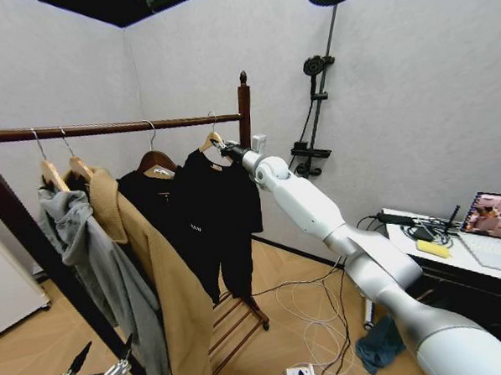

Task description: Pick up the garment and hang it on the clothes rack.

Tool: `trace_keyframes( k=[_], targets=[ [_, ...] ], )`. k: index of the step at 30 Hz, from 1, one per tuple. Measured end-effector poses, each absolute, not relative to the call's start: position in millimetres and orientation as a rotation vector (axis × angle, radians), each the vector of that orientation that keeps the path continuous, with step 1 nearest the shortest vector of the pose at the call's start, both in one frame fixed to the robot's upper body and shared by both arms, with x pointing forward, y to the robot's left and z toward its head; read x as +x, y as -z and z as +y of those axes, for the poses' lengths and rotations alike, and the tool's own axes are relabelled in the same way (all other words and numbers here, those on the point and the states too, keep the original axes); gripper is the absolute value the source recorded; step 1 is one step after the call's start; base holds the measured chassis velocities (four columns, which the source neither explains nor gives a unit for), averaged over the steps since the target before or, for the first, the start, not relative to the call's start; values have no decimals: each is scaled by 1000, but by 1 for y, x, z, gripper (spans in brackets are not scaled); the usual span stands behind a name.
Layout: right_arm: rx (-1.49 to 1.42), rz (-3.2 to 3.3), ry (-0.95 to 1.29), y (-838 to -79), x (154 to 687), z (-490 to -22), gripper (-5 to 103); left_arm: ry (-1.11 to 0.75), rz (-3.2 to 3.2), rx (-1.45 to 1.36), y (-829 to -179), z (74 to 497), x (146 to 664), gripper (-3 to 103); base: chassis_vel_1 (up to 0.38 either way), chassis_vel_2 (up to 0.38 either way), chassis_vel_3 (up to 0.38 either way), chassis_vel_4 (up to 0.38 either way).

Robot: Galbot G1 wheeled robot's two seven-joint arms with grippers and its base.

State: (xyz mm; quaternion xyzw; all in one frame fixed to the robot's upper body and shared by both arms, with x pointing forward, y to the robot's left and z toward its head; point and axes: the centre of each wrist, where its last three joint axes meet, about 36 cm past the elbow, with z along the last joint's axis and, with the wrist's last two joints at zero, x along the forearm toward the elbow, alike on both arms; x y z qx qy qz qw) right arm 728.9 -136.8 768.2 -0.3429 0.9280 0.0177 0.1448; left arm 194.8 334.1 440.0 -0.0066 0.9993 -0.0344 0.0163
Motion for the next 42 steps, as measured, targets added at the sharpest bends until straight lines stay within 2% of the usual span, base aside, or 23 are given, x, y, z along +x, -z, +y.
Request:
trace_keyframes(
  k=[2,3,6,8,9,10,11,12,13,14,15,16,19,22,23,25,26,28,29,32,35,37,42],
  targets=[
    [-1032,2677,-71,-740,707,-151,24,107,3107,-21,-440,334,195,100,0,0,0,0],
    [-1032,2677,-71,-740,707,-151,24,107,3107,-21,-440,334,195,100,0,0,0,0],
    [-1012,2695,-73,-727,703,-163,34,107,3107,-20,-440,334,195,100,0,0,0,0],
    [-964,2708,-73,-721,700,-173,45,107,3107,-20,-440,334,195,100,0,0,0,0],
    [-964,2708,-73,-721,700,-173,45,107,3107,-20,-440,334,195,100,0,0,0,0],
    [-914,2721,-68,-712,691,-190,56,107,3107,-20,-440,334,195,100,0,0,0,0],
    [-914,2721,-68,-712,691,-190,56,107,3107,-20,-440,334,195,100,0,0,0,0],
    [-848,2749,-54,-697,678,-216,61,107,3107,-21,-440,334,195,100,0,0,0,0],
    [-788,2772,-42,-683,664,-237,61,107,3107,-21,-440,334,195,100,0,0,0,0],
    [-788,2772,-42,-683,664,-237,61,107,3107,-21,-440,334,195,100,0,0,0,0],
    [-705,2795,-19,-670,645,-263,73,107,3107,-21,-440,334,195,100,0,0,0,0],
    [-646,2803,9,-658,627,-282,78,107,3107,-21,-440,334,195,100,-57,-47,-26,-12],
    [-571,2816,61,-635,600,-305,83,107,3107,-21,-440,334,195,100,-19,-16,-9,-4],
    [-405,2832,136,-601,529,-342,97,107,3107,-20,-440,334,195,100,0,0,0,0],
    [-405,2832,136,-601,529,-342,97,107,3107,-20,-440,334,195,100,0,0,0,0],
    [-284,2839,163,-577,480,-361,100,107,3107,-20,-440,334,195,100,0,0,0,0],
    [-284,2839,163,-577,480,-361,100,107,3107,-20,-440,334,195,100,0,0,0,0],
    [-141,2872,186,-521,419,-376,100,107,3107,-21,-440,334,195,100,0,0,0,0],
    [-141,2872,186,-521,419,-376,100,107,3107,-21,-440,334,195,100,0,0,0,0],
    [19,2929,202,-448,342,-383,100,107,3107,-21,-440,334,195,100,0,0,0,0],
    [73,2933,208,-428,322,-380,100,107,3107,-20,-440,334,195,100,0,0,0,0],
    [172,2953,202,-396,286,-369,100,107,3107,-21,-440,334,195,100,0,0,0,0],
    [191,2952,197,-392,281,-366,100,107,3107,-21,-440,334,195,100,0,0,0,0]
  ],
)
